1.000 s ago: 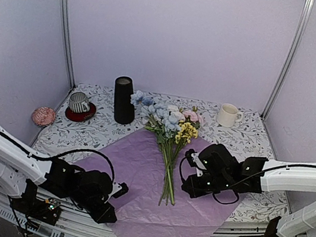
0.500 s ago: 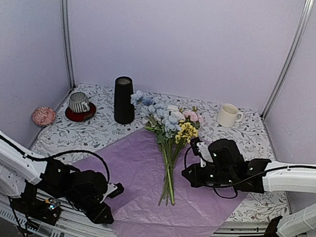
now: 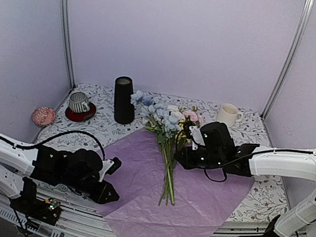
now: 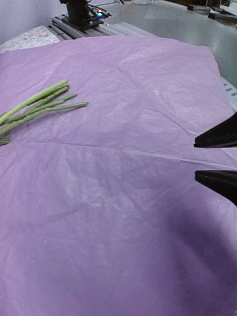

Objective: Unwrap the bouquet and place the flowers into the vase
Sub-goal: Pick up the fake flower from the flattened wrapping paper.

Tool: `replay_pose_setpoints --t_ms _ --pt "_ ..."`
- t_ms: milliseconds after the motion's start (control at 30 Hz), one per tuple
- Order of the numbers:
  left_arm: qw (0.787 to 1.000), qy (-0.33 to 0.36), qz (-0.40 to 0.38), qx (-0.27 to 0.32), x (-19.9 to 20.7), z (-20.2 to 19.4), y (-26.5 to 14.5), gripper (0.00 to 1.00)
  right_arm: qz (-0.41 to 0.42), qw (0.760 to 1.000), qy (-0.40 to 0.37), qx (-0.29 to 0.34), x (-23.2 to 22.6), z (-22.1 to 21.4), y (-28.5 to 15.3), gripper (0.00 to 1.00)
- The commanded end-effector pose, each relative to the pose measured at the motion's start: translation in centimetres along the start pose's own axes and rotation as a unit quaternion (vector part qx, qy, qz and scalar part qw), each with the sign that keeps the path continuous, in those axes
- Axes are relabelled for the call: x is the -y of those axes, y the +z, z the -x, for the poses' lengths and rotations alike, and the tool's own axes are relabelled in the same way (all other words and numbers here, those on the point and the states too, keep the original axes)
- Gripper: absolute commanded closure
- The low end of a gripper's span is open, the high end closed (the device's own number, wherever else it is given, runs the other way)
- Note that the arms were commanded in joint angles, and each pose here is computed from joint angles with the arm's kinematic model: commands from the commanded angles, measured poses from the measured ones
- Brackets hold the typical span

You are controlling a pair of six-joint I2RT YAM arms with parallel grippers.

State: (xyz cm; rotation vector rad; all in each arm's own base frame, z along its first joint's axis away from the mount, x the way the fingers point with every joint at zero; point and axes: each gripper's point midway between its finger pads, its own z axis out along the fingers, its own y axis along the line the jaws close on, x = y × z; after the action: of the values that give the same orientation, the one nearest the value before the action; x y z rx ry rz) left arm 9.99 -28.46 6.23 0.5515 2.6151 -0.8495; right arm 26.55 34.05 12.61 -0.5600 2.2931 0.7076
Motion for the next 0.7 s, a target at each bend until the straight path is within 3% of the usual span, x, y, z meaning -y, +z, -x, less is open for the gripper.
replay_pose_setpoints --t_ms 0,167,333,400,500,533,667 --pt "0.996 0.003 0.013 0.087 -0.1 4.6 -1.5 0.80 0.018 0.999 -0.010 0.026 0.0 2.5 1.0 0.82" --pt "0.986 -0.004 0.053 0.155 -1.5 7.4 -2.9 0.65 0.020 0.999 -0.012 0.034 1.0 3.9 2.9 0.82" --pt "0.981 -0.012 0.065 0.181 -2.3 8.7 -3.2 0.52 0.001 0.999 -0.008 0.034 2.0 3.7 5.0 0.82" --pt "0.980 -0.016 0.070 0.185 -2.5 9.1 -3.2 0.39 0.000 1.000 -0.005 0.030 2.4 2.8 5.6 0.83" --pt "0.978 -0.031 0.077 0.193 -2.9 9.4 -3.1 0.07 0.000 1.000 -0.005 0.022 2.5 2.1 6.1 0.83" --pt "0.977 -0.036 0.078 0.197 -3.0 9.5 -3.1 0.02 -0.001 1.000 -0.005 0.021 2.7 2.0 6.2 0.83" --pt "0.973 -0.050 0.078 0.210 -3.1 10.2 -3.2 0.02 0.003 1.000 -0.006 0.007 2.8 0.8 6.8 0.82"
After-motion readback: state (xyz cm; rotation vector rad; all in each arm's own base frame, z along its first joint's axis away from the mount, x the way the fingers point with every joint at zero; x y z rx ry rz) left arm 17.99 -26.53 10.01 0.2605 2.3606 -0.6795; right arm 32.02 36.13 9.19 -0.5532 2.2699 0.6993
